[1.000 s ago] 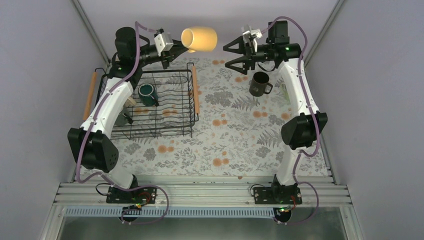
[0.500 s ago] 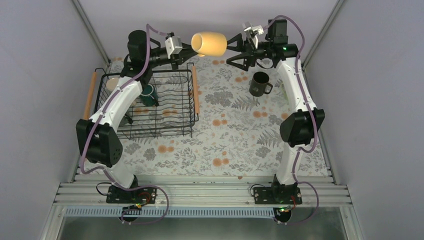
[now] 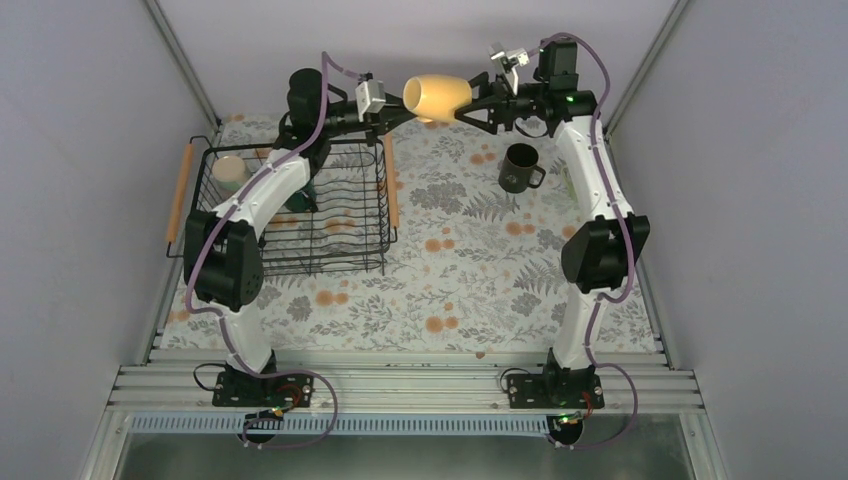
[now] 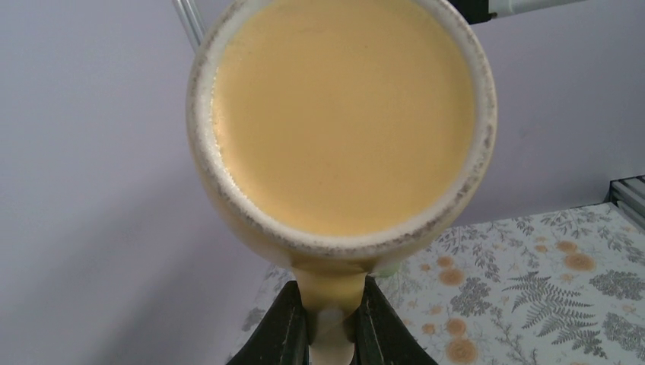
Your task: Unload the cups from the dish rack
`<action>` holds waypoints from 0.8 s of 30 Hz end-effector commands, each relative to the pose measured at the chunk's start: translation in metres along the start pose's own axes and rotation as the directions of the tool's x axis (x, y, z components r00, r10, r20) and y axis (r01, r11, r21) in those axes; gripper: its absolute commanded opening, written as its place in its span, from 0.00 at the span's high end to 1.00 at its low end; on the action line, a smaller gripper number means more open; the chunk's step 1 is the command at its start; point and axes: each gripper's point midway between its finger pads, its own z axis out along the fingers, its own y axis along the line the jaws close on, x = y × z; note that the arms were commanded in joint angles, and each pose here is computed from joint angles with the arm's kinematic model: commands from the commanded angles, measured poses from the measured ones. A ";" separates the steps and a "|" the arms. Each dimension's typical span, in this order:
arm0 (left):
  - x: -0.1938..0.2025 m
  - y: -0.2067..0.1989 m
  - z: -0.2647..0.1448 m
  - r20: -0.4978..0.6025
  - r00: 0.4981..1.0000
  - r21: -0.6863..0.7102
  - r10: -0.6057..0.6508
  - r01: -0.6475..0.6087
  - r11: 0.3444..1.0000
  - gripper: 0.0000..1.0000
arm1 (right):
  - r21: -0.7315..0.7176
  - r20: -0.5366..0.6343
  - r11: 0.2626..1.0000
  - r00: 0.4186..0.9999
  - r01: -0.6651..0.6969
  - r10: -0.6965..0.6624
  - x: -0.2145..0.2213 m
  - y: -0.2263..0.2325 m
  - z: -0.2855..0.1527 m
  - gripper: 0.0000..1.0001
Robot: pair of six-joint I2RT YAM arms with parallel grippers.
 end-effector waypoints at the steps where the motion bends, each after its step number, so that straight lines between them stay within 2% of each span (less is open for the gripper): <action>1: -0.025 0.002 0.018 0.085 0.995 0.039 0.056 -0.059 0.997 0.98 | -0.169 0.035 0.985 0.999 0.022 -0.016 -0.011 0.032 0.005 0.37; 3: -0.019 0.004 0.025 0.084 0.995 0.047 0.044 -0.048 0.998 0.98 | -0.175 0.035 0.984 0.999 0.019 -0.013 -0.011 0.032 0.004 0.43; 11: 0.000 0.008 0.041 0.081 0.997 0.083 0.000 -0.007 0.997 0.97 | -0.182 0.029 0.983 1.000 0.002 0.003 -0.011 0.029 0.005 0.49; 14: 0.007 0.008 0.044 0.074 0.997 0.097 -0.016 0.009 0.995 0.94 | -0.180 0.027 0.984 1.000 -0.008 0.013 -0.010 0.027 0.004 0.62; 18: 0.015 0.009 0.046 0.067 0.998 0.096 -0.021 0.015 0.995 0.92 | -0.157 0.022 0.987 0.999 -0.020 0.023 -0.008 0.022 0.005 0.92; 19: 0.015 0.011 0.047 0.064 0.998 0.098 -0.021 0.014 0.995 0.90 | -0.143 0.020 0.989 0.999 -0.022 0.025 -0.008 0.020 0.005 0.96; 22: 0.019 0.015 0.050 0.047 0.999 0.092 -0.012 0.008 0.996 0.87 | -0.098 0.014 0.995 1.000 -0.016 0.018 -0.005 0.013 0.006 0.97; 24: 0.023 0.019 0.051 0.024 0.999 0.081 0.025 -0.027 0.996 0.77 | -0.021 0.006 1.000 1.000 0.018 -0.018 -0.003 0.002 0.003 0.97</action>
